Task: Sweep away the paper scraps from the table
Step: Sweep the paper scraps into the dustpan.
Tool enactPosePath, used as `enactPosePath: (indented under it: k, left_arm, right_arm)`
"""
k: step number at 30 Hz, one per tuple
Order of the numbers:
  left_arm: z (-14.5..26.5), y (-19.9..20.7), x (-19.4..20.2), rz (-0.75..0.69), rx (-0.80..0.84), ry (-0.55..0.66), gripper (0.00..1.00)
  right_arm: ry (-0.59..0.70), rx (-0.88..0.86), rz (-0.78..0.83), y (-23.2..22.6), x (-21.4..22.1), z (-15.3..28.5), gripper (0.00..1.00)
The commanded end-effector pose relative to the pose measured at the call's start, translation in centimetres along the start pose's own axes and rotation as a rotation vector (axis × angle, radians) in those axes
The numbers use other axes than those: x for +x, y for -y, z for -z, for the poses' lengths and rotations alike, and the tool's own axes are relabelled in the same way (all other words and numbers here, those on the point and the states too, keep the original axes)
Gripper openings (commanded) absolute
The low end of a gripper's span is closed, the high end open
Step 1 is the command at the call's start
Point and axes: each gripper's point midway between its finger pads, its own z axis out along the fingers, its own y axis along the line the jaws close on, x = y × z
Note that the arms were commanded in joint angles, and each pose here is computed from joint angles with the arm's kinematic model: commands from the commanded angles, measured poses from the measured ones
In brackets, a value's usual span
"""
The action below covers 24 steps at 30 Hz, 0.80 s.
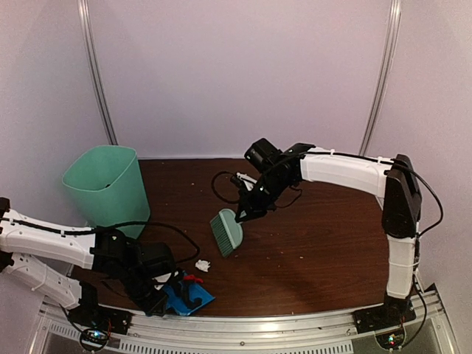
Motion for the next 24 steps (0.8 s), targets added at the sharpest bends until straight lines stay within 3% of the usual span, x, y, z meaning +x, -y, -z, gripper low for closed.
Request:
enactPosePath:
  k: [1, 14, 24]
  left_arm:
    - [-0.1, -0.2, -0.3, 0.041, 0.001, -0.002, 0.00]
    - [-0.3, -0.4, -1.9, 0.031, 0.002, 0.004, 0.00]
    - [0.1, -0.6, -4.3, 0.002, -0.025, 0.060, 0.00]
  right_arm:
    - [0.012, -0.021, 0.094, -0.8, -1.4, -0.5, 0.00]
    - [-0.150, -0.202, 0.219, -4.3, 2.2, -5.4, 0.00]
    - [-0.139, -0.316, 0.186, -7.0, 4.1, -3.8, 0.00]
